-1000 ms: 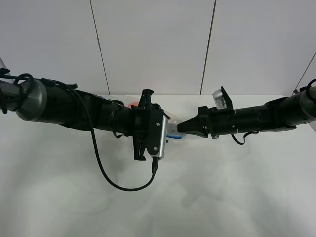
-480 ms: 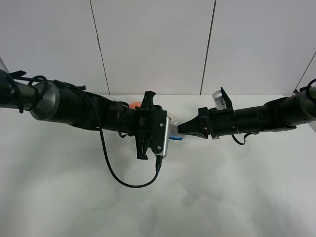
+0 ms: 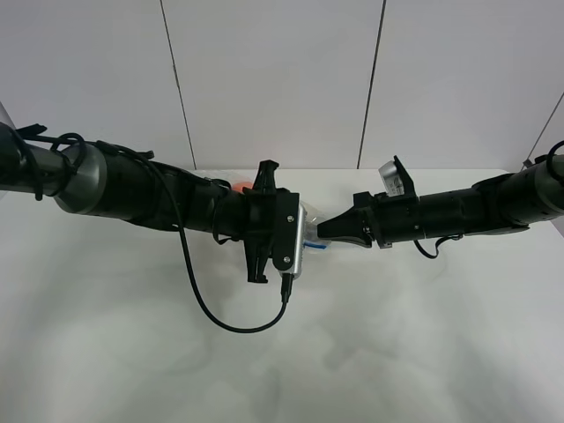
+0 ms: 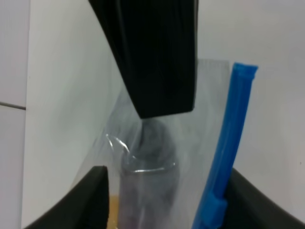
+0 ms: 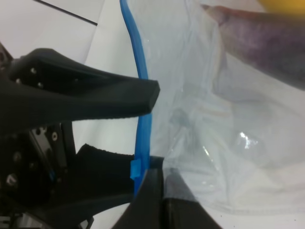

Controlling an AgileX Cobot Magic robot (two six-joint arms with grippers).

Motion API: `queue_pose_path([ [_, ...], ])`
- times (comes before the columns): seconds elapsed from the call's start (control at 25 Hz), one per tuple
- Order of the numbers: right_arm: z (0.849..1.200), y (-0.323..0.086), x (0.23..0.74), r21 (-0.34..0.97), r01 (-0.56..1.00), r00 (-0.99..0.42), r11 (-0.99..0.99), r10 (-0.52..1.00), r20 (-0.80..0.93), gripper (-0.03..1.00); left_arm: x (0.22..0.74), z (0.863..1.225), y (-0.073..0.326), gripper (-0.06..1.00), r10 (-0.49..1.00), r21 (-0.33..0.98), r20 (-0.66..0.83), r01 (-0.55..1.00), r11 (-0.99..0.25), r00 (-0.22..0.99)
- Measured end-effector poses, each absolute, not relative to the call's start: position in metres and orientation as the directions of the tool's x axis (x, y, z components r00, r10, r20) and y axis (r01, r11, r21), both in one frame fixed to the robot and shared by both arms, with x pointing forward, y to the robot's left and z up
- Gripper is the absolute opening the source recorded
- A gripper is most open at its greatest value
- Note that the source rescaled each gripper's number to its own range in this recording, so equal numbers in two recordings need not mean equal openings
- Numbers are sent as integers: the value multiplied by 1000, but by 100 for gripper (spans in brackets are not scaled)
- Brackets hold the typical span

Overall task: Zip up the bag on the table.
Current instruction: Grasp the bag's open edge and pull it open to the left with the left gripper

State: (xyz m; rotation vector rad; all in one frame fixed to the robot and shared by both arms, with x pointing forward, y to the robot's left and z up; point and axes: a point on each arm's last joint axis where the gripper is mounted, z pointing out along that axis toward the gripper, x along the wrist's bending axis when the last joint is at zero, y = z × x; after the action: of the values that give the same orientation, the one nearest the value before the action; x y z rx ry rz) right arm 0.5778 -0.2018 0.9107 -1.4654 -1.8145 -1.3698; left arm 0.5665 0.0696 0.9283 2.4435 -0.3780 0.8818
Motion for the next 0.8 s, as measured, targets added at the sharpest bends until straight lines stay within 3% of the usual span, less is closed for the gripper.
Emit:
queue_pose_path([
  [0.12, 911, -202, 578, 419, 907, -346, -49, 481, 806, 0, 566, 928, 70, 69, -85, 369, 656, -416, -831, 750],
  [0.36, 910, -202, 578, 420, 906, -347, -49, 482, 805, 0, 566, 929, 68, 24, -87, 381, 654, -425, -821, 752],
  [0.48, 910, -202, 578, 420, 906, -345, -50, 487, 802, 0, 565, 929, 68, 10, -87, 385, 653, -429, -817, 753],
  [0.64, 910, -202, 578, 420, 906, -345, -50, 488, 802, 0, 565, 929, 68, 1, -87, 385, 653, -429, -817, 753],
  [0.8, 910, -203, 579, 421, 906, -344, -51, 493, 799, 0, 566, 928, 69, 1, -85, 370, 656, -417, -830, 750],
])
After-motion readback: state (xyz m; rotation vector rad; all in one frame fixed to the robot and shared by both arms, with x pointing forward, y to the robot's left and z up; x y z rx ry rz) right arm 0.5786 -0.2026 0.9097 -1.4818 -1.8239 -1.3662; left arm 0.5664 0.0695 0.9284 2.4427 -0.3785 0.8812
